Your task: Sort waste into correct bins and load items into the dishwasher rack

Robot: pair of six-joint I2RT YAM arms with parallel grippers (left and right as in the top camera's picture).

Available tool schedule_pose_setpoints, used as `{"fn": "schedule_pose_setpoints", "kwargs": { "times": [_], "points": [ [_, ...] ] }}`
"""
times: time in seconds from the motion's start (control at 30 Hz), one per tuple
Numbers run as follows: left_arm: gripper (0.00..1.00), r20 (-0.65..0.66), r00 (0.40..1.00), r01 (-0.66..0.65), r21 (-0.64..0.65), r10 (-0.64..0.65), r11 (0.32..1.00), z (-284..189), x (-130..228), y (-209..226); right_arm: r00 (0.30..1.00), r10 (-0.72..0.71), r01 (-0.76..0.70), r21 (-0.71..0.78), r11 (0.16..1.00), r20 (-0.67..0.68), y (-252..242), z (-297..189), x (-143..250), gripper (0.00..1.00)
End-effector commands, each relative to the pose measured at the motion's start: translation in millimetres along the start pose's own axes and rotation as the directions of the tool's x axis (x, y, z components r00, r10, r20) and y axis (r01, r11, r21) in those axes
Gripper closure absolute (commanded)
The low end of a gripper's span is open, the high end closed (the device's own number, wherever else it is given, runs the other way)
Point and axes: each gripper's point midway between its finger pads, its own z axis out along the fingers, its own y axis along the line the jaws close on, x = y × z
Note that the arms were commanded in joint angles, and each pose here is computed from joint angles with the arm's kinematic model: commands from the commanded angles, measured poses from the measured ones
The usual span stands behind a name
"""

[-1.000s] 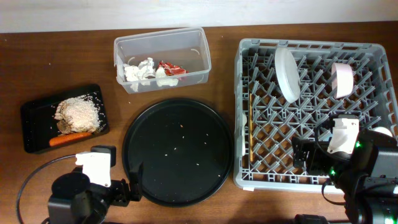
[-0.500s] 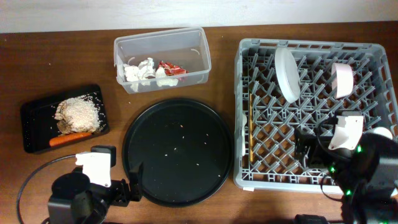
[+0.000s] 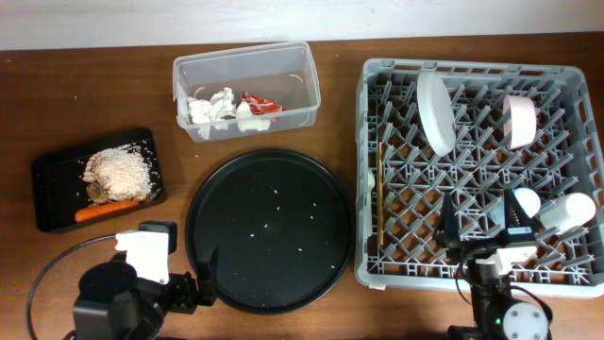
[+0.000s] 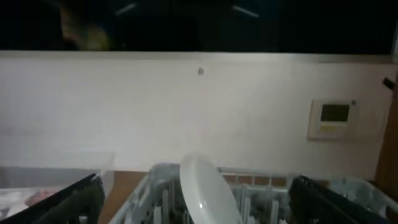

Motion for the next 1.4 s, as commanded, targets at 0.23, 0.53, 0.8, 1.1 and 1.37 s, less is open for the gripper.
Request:
{"fn": "schedule_pose_setpoints", "kwargs": {
  "times": [0.23,0.53,0.8,1.1,1.37],
  "points": [
    [0.01,0.003,1.000,-0.011,0.009,0.011,1.000,-0.4,0.1,-1.3,0.935,0.154,-0.106,0.163,0.981,-0.320,-18.3,-16.2,105.1,0.02],
    [0.01,0.004,1.000,-0.011,0.009,0.011,1.000,-0.4,0.0,-1.3,0.936,0.140,-0.094,0.152,0.984,-0.324,-16.6,-16.0,105.2,0.02],
    [0.01,0.004,1.000,-0.011,0.009,0.011,1.000,-0.4,0.0,-1.3,0.936,0.139,-0.094,0.151,0.984,-0.324,-16.6,-16.0,105.2,0.02],
    [0.01,-0.018,1.000,-0.010,-0.033,0.010,0.999,-2.1,7.5,6.2,0.936,0.140,-0.094,0.152,0.984,-0.324,-16.6,-16.0,105.2,0.02],
    [0.01,0.234,0.972,0.026,-0.152,0.011,0.988,33.6,30.9,41.2,0.936,0.140,-0.094,0.152,0.984,-0.324,-16.6,-16.0,105.2,0.02]
  ]
}}
